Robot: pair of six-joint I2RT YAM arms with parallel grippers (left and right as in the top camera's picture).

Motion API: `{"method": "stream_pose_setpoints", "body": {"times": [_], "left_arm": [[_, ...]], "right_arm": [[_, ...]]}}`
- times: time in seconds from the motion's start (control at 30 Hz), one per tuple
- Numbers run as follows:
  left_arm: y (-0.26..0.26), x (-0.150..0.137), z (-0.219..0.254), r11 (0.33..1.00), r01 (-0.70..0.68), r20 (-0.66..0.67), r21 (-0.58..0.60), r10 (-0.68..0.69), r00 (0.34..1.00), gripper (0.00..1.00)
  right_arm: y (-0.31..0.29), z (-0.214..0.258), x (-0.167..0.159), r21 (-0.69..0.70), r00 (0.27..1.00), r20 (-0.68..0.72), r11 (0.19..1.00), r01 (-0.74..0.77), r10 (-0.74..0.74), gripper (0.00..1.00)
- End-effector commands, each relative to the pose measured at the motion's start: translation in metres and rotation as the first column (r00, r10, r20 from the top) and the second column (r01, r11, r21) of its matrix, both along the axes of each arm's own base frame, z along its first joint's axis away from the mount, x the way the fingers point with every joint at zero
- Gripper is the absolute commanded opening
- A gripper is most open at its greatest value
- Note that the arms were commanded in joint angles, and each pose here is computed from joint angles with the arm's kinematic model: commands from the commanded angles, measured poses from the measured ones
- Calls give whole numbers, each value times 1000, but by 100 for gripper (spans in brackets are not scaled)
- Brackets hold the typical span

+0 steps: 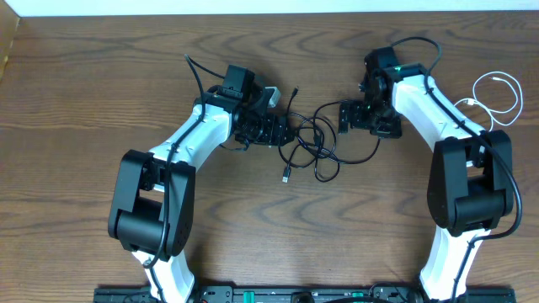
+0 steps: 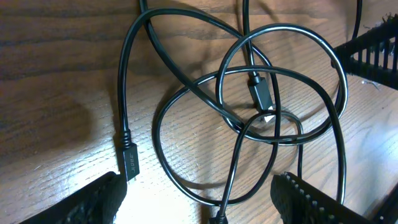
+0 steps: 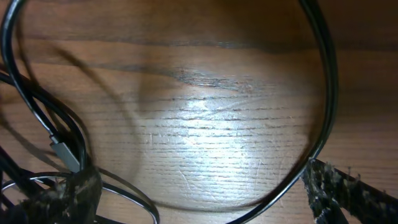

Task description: Untangle cables

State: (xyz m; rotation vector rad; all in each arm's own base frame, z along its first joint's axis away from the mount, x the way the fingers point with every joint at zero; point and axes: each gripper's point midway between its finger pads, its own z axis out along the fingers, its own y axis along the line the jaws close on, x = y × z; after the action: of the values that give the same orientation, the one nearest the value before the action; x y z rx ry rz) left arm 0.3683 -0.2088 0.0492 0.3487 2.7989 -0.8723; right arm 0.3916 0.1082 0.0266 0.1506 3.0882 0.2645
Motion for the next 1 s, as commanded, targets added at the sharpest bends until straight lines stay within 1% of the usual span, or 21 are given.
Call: {"method": "stream_pose_setpoints", "body": {"times": [0.0,0.13,0.47,0.73,0.97], "left_arm": [[-1,-2,1,1000,2,-6,-7,-2,1000,79],[-1,-2,1,1000,2,-6,-7,-2,1000,79],[-1,-2,1,1000,2,-6,-7,-2,1000,79],[-1,-2,1,1000,2,-6,-7,-2,1000,79],[-1,-2,1,1000,2,-6,-7,-2,1000,79]], "right_arm": [[0,-1,-9,20,999,-22,999,25,-25,99],[14,-9,-23,80,998,-64,997,9,-4,99],[37,-35,-50,96,994,-96,995,-34,44,99],[63,-45,-64,147,991,-95,986,-78,92,99],[73,-45,-69,169,988,-98,981,-99,117,99]]}}
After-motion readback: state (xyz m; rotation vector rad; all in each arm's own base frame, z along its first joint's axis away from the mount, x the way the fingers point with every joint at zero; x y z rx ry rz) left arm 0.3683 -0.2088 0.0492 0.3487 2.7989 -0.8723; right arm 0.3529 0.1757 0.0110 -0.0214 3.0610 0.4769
